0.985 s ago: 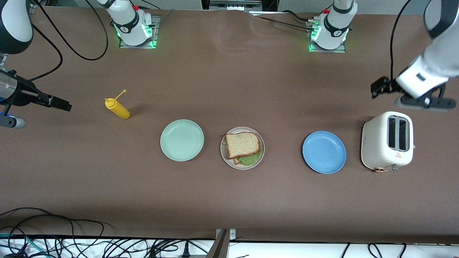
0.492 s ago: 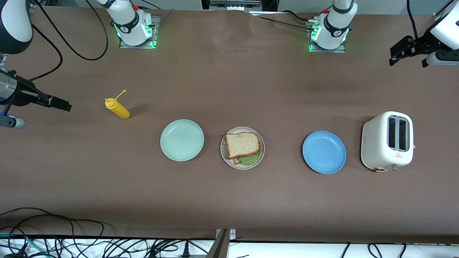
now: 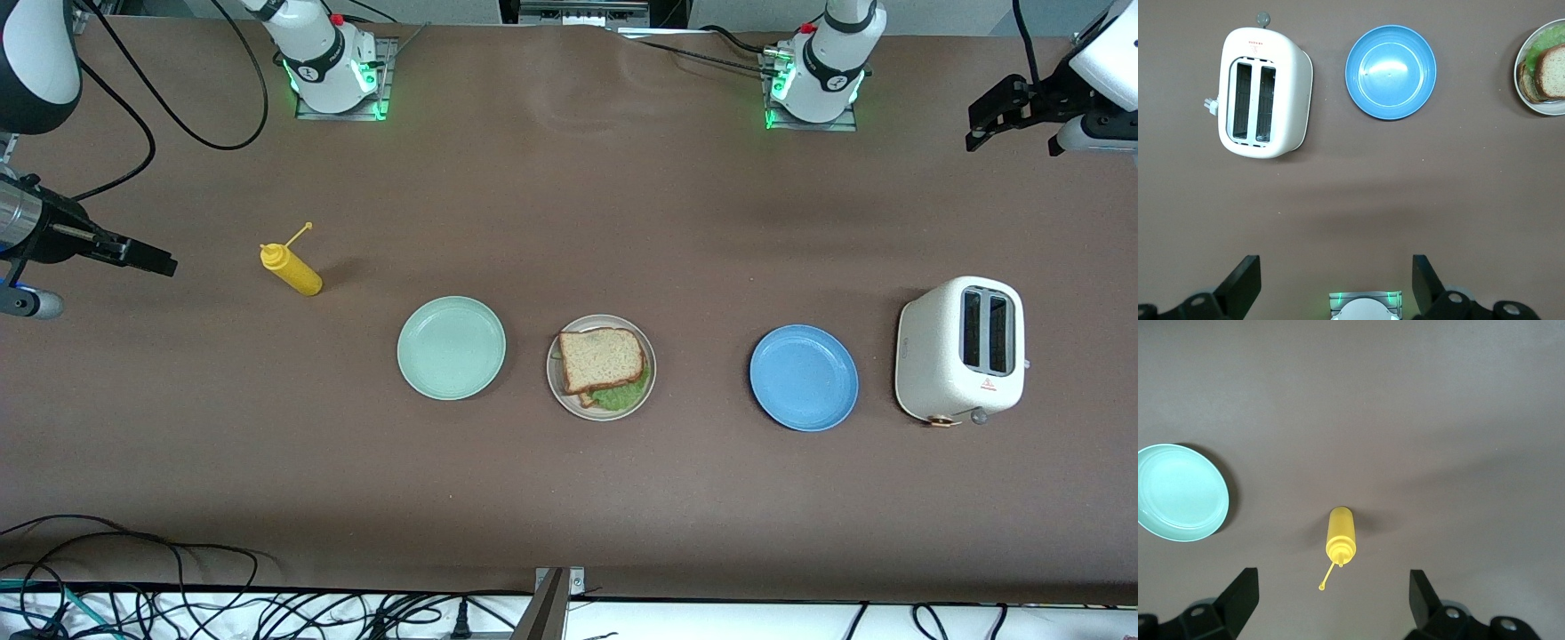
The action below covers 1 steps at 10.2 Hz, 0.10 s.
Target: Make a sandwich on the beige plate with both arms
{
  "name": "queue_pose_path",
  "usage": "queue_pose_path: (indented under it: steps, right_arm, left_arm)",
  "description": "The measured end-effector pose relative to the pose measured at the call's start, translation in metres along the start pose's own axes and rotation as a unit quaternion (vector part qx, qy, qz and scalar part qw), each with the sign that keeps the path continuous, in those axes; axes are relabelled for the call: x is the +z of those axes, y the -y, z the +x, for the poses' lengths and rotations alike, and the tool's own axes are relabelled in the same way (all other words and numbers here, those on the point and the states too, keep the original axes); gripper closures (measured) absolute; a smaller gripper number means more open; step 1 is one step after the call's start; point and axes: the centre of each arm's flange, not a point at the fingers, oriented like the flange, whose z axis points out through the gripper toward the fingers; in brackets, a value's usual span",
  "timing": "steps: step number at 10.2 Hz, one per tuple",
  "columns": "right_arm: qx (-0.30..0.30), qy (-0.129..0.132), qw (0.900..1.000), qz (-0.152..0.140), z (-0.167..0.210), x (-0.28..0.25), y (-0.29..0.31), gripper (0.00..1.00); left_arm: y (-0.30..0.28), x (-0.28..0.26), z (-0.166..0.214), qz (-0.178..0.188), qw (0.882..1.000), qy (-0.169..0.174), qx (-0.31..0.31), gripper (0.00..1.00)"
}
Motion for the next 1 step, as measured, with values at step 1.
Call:
queue_pose_path:
  steps: [1]
  right_arm:
    - [0.0, 0.0, 1.0, 0.0, 0.0, 0.0, 0.0, 0.0]
  left_arm:
    - [0.002, 0.0006, 0.0016, -0.001, 1.0, 0.001, -0.002, 0.0]
